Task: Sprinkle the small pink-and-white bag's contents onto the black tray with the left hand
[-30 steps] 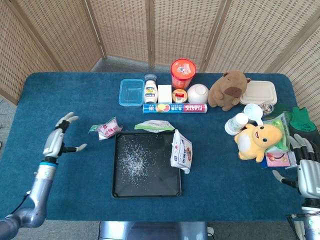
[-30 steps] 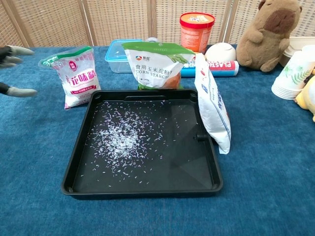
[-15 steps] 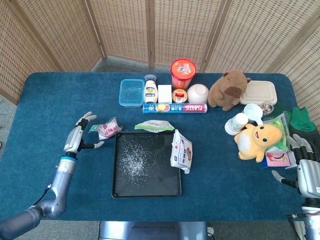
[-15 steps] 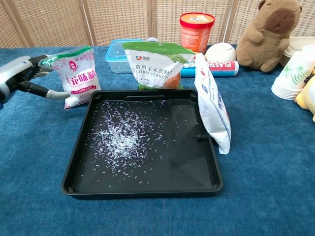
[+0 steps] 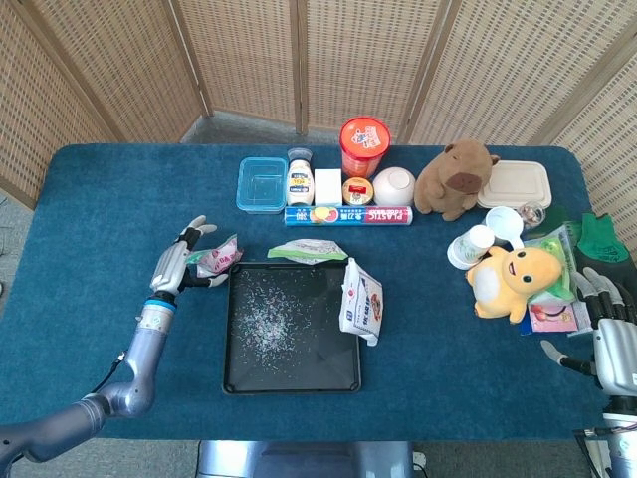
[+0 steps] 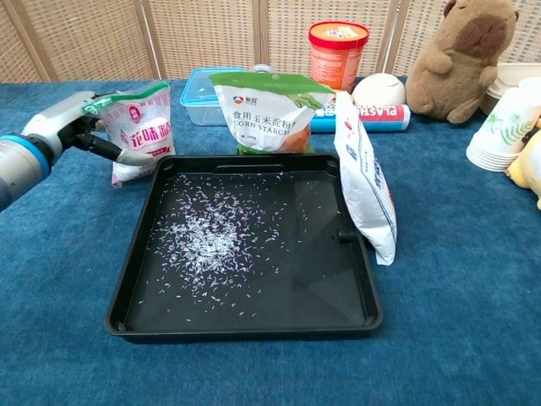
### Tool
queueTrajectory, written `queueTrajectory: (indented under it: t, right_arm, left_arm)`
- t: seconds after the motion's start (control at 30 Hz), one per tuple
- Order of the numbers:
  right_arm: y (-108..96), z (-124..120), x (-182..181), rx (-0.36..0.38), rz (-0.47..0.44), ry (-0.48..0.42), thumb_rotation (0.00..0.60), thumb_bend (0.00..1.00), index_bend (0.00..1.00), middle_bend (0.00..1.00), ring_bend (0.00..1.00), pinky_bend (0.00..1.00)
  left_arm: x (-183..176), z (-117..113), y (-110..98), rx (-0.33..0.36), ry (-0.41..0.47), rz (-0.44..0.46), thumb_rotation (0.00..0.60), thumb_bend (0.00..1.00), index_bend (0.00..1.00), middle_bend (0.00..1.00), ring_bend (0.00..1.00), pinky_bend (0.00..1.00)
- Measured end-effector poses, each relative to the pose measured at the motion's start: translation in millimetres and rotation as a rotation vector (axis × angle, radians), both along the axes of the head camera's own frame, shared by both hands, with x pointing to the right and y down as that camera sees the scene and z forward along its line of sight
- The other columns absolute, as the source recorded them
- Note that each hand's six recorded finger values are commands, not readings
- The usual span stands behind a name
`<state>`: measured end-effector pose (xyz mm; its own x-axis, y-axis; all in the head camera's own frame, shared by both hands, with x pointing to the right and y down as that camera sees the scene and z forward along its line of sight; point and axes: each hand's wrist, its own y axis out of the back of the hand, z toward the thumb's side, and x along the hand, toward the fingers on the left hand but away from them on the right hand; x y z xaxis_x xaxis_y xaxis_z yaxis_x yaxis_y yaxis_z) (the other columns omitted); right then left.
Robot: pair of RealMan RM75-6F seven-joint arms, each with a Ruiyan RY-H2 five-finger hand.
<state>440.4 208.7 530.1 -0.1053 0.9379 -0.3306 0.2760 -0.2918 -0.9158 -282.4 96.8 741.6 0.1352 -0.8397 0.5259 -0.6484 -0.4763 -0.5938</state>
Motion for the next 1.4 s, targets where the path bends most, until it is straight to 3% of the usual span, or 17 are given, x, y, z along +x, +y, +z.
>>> queueTrajectory:
  t: [0.13,0.2,0.3,0.4,0.57,0.83,1.13,1.3,1.4]
  right_arm:
    - [-0.1,-0.2,0.9,-0.001,0.002,-0.005,0.6,0.09,0.05,0.0,0.01,0.0]
    - [-0.4,-0.3,0.6,-0.001,0.001,-0.01,0.6,0.09,0.05,0.0,0.01,0.0]
    - [-0.6,-0.6,0.6,0.0,0.0,-0.013,0.6,0.09,0.05,0.0,0.01,0.0]
    - [-0.5,-1.0,0.7,0.002,-0.001,-0.016,0.6,0.09,0.05,0.0,0.01,0.0]
    - [-0.1,0.0,0.2,-0.003,-0.003,-0.017,0.6,0.09,0.05,0.0,0.01,0.0]
    - [0.9,0.0,-1.5,-0.005,-0.008,-0.018,0.6,0.09,0.05,0.0,0.01,0.0]
    - [0.3,1.7,-1.9,-0.013,-0.009,-0.02,0.6,0.09,0.05,0.0,0.01,0.0]
    - [1.4,3.6,-5.6,-0.02,-0.021,-0.018,0.6,0.09,0.05,0.0,0.01,0.0]
    - [1.8,3.8,-6.5,-0.02,-0.023,-0.018,0.6,0.09,0.05,0.0,0.01,0.0]
  left_arm:
    - [3.5,4.6,-0.9,0.002,-0.029,0.005,0.6,0.19,0.35,0.23,0.23,0.28]
    - [3.4,9.0,-0.8,-0.001,-0.052,-0.001,0.6,0.21,0.49,0.36,0.35,0.37]
    - [3.0,10.5,-2.9,0.024,-0.08,-0.023,0.6,0.28,0.61,0.49,0.47,0.5]
    - [0.0,8.6,-6.5,0.063,-0.113,-0.041,0.6,0.35,0.67,0.55,0.53,0.57]
    - [-1.5,0.3,-9.8,0.123,-0.134,-0.035,0.6,0.37,0.69,0.57,0.55,0.59]
    - [-7.5,-9.1,-6.0,0.136,-0.128,0.03,0.6,0.37,0.69,0.57,0.55,0.59]
    - [-29.1,-50.4,-0.5,0.258,-0.215,0.274,0.6,0.37,0.69,0.57,0.55,0.6]
    - [-41.1,-91.4,3.0,0.377,-0.361,0.53,0.6,0.38,0.71,0.57,0.55,0.61]
    - [-40.8,-101.3,9.8,0.416,-0.461,0.658,0.6,0.38,0.71,0.57,0.55,0.62]
